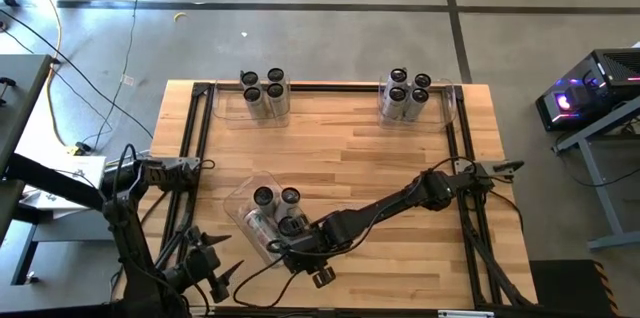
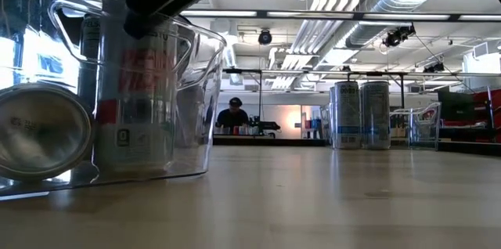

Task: Sort soda cans
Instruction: Adjust all the white-pink soda cans into the center transparent bin

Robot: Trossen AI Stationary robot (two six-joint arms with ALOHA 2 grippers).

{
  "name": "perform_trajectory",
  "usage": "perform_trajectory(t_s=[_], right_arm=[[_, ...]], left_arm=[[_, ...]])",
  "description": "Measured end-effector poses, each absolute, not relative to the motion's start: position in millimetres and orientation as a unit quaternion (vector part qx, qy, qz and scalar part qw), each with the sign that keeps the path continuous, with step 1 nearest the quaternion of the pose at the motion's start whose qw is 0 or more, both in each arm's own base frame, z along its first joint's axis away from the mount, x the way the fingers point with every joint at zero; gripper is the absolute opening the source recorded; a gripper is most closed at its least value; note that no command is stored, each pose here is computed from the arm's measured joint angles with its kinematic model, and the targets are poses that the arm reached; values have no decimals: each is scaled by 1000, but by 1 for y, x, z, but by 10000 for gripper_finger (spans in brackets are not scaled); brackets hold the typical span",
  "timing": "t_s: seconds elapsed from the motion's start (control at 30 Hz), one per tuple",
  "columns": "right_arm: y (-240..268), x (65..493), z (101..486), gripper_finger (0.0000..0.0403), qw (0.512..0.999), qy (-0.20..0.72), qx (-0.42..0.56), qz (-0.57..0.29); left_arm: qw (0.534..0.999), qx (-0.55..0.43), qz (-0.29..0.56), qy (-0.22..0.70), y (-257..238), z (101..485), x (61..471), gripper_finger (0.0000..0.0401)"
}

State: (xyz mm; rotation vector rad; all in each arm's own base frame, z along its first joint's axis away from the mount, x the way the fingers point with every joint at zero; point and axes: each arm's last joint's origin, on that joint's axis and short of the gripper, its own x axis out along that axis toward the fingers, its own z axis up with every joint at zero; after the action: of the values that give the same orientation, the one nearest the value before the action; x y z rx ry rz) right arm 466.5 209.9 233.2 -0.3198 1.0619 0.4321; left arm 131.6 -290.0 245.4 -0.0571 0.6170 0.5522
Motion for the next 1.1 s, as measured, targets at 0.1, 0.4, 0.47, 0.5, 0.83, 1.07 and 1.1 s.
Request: perform_trajectory(t_s=[0.1, 0.4, 0.47, 0.5, 0.83, 1.07, 1.1], right_arm=[[212, 460, 247, 177, 832, 495, -145, 204], [223, 430, 290, 177, 836, 478, -159, 218], [222, 422, 310, 177, 846, 454, -167, 222], [220, 418, 319, 177, 852, 444, -175, 216], [141, 432, 337, 106, 875, 437, -203, -42], [92, 464, 297, 41, 896, 429, -98, -61], [89, 467, 292, 36, 897, 430, -89, -49]], left_arm=[[916, -26, 262, 302, -291, 245, 132, 328], [896, -14, 265, 357, -290, 242, 138, 328], [894, -12, 265, 362, -290, 242, 139, 328], [894, -12, 266, 361, -289, 242, 139, 328], [883, -45, 295, 362, -287, 243, 134, 328], [891, -61, 288, 347, -291, 244, 124, 328], [892, -62, 286, 344, -292, 244, 124, 328]])
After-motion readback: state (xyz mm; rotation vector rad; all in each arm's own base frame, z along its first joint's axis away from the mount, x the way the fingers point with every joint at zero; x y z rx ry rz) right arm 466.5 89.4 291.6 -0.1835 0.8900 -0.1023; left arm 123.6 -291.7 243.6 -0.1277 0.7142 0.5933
